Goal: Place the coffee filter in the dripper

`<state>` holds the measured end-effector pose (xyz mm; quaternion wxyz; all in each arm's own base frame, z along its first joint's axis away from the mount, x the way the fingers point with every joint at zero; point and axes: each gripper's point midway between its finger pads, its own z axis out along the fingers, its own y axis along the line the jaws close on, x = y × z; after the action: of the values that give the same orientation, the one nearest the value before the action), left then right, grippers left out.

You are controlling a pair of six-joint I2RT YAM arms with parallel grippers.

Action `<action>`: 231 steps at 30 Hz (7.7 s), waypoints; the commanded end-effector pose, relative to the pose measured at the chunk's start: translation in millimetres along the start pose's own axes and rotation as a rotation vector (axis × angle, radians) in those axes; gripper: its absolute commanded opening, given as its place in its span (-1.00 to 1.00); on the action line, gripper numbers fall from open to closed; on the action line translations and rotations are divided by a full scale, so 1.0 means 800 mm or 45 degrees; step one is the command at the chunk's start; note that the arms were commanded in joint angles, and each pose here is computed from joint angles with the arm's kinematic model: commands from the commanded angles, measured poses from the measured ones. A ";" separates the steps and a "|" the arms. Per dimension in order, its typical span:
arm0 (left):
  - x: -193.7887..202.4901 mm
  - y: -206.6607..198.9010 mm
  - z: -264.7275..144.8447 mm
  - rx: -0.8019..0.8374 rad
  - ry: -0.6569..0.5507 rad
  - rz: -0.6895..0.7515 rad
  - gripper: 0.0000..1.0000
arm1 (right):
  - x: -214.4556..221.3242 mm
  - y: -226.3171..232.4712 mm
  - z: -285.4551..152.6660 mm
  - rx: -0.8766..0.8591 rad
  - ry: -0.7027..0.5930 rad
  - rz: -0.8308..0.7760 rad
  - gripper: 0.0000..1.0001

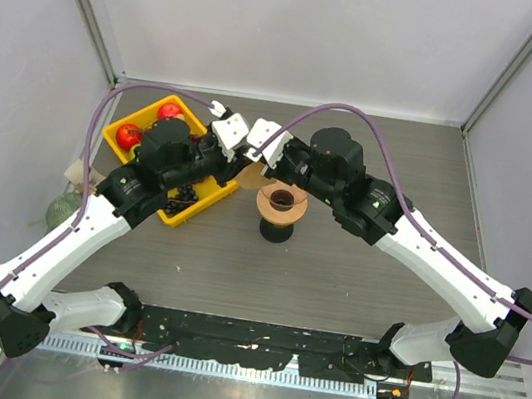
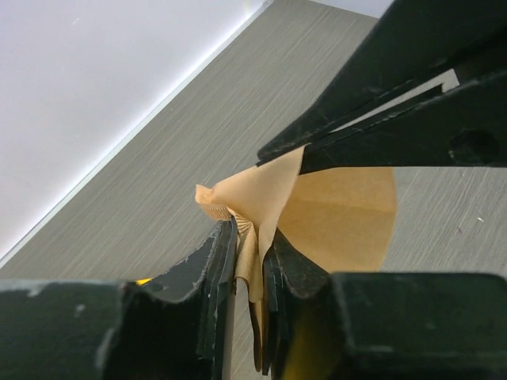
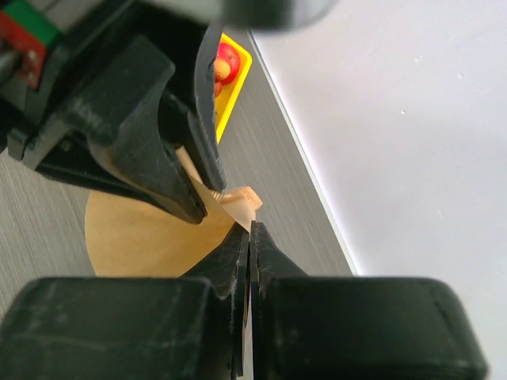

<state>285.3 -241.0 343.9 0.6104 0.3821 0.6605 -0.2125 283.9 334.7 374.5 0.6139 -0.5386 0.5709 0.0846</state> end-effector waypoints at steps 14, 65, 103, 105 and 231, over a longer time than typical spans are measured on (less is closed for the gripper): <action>-0.028 0.023 0.004 -0.182 -0.161 -0.260 -1.00 | -0.045 -0.036 -0.018 0.160 -0.179 0.063 -0.90; -0.020 0.009 0.006 -0.139 -0.087 -0.371 -0.60 | -0.042 -0.041 -0.014 0.182 -0.126 0.120 -0.90; -0.106 0.036 0.018 -0.225 -0.483 -1.023 -1.00 | -0.019 -0.109 -0.019 0.653 -0.261 0.801 0.11; -0.105 0.033 0.018 -0.213 -0.475 -1.030 -1.00 | -0.019 -0.110 -0.018 0.653 -0.264 0.795 0.09; -0.076 0.018 0.038 -0.181 -0.158 -0.743 -1.00 | -0.006 -0.048 0.012 0.350 -0.175 1.085 -0.90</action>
<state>323.4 -267.1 375.8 0.5681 0.1107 0.7462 -0.3289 330.9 325.6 376.8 0.6270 -0.1735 0.7246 0.2272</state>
